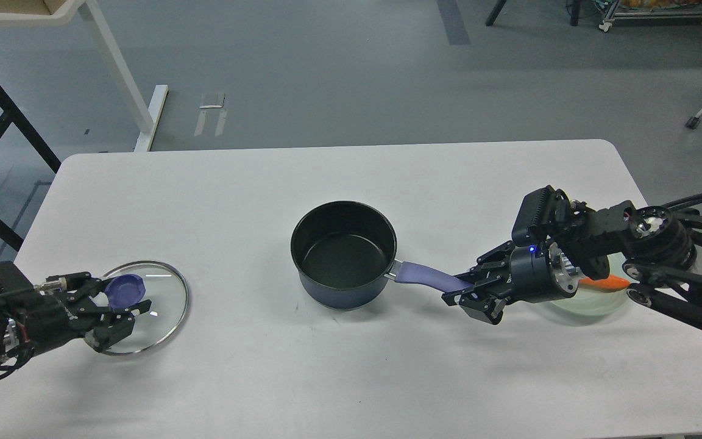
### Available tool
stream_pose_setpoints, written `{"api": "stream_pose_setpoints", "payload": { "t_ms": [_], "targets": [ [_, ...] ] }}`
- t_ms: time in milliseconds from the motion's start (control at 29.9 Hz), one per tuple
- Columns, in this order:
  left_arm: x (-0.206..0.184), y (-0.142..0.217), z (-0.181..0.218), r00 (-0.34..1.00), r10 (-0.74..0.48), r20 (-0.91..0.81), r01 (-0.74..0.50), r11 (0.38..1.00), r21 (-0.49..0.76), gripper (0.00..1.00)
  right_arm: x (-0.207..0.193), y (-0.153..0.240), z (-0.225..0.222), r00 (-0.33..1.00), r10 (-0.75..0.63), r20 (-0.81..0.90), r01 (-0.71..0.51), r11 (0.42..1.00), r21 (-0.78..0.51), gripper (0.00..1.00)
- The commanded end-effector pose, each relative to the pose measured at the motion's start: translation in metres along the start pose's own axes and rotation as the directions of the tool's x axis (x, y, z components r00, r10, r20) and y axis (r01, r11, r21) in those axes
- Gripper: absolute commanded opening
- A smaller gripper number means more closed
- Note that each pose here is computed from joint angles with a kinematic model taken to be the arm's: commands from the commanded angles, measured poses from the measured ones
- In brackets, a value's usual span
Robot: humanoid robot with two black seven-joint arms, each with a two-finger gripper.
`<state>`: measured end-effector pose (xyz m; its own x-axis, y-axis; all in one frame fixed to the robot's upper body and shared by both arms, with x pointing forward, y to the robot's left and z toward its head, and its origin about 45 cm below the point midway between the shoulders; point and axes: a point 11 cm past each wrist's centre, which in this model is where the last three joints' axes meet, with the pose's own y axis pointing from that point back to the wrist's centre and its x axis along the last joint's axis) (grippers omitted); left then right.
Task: Open pot lid
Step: 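Carry the lid beside the pot and lower it onto the table, then open the left gripper, release the lid, and raise the left arm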
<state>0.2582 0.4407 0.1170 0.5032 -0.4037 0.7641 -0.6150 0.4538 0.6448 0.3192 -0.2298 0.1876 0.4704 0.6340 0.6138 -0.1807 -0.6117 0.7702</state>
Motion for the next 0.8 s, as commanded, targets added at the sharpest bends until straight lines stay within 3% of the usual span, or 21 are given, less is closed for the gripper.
{"api": "stream_pose_setpoints", "payload": {
  "t_ms": [0, 134, 368, 769],
  "targets": [
    [-0.002, 0.0, 0.0, 1.0, -0.004, -0.002, 0.004, 1.0, 0.0, 0.69, 0.0, 0.0, 0.0, 1.0, 0.0, 0.0, 0.0, 1.0, 0.0, 0.37],
    [-0.003, 0.001, -0.001, 1.0, -0.008, -0.002, 0.008, 1.0, 0.005, 0.74, 0.0, 0.0, 0.0, 1.0, 0.001, 0.0, -0.001, 1.0, -0.001, 0.37],
    [-0.002, 0.001, -0.001, 1.0, -0.003, -0.001, 0.003, 1.0, 0.004, 0.97, 0.0, 0.001, 0.0, 1.0, 0.001, 0.0, -0.001, 1.0, -0.001, 0.38],
    [0.01, 0.001, -0.005, 0.994, 0.063, -0.09, -0.059, 0.997, 0.041, 0.99, 0.0, 0.002, 0.001, 1.0, 0.003, 0.0, -0.003, 1.0, -0.004, 0.38]
  ]
}}
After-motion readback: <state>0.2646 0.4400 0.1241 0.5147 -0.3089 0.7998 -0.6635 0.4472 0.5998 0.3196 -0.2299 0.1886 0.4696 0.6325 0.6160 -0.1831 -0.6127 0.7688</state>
